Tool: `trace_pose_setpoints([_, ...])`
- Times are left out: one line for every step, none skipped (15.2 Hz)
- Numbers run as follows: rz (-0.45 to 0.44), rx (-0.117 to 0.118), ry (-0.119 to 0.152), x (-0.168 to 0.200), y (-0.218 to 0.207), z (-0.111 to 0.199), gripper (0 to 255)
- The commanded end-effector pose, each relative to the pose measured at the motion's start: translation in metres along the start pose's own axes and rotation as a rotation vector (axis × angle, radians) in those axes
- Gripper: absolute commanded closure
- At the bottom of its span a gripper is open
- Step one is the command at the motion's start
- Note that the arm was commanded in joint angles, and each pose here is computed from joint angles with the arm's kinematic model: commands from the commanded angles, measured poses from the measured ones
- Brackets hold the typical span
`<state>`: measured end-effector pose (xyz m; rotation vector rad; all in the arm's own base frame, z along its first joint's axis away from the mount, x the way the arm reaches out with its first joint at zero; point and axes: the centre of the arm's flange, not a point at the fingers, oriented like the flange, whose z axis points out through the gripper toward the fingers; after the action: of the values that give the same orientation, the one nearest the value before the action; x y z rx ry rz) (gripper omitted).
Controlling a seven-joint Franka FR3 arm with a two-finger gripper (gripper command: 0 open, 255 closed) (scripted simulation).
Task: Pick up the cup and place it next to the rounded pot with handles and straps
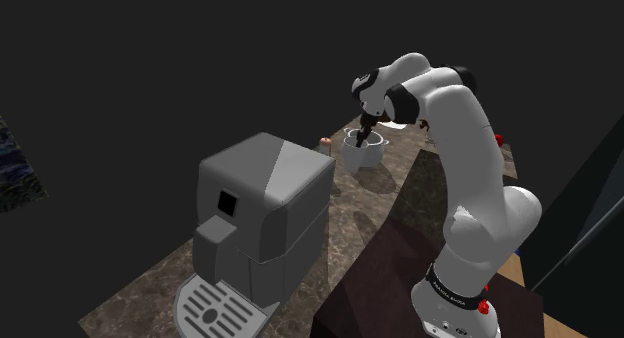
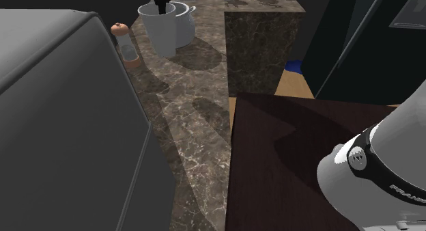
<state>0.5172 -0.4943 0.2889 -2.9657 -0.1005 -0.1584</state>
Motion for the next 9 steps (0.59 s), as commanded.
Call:
trace_pose_setpoints([0.0,-0.001,0.0,-0.002,0.002,0.011,255])
trace_pose_setpoints([0.0,-0.001,0.0,-0.002,0.002,0.016,255])
trace_pose_setpoints([0.0,-0.001,0.0,-0.003,0.003,0.021,255])
trace_pose_setpoints([0.0,-0.001,0.0,-0.003,0.004,0.027,255])
trace_pose_setpoints([0.0,-0.001,0.0,-0.004,0.005,0.032,255])
trace_pose_setpoints([0.0,-0.001,0.0,-0.005,0.006,0.037,255])
trace_pose_setpoints([0.0,-0.001,0.0,-0.005,0.007,0.042,255])
trace_pose_setpoints([0.0,-0.001,0.0,-0.006,0.008,0.047,255])
trace_pose_setpoints([0.0,-0.001,0.0,-0.006,0.009,0.053,255])
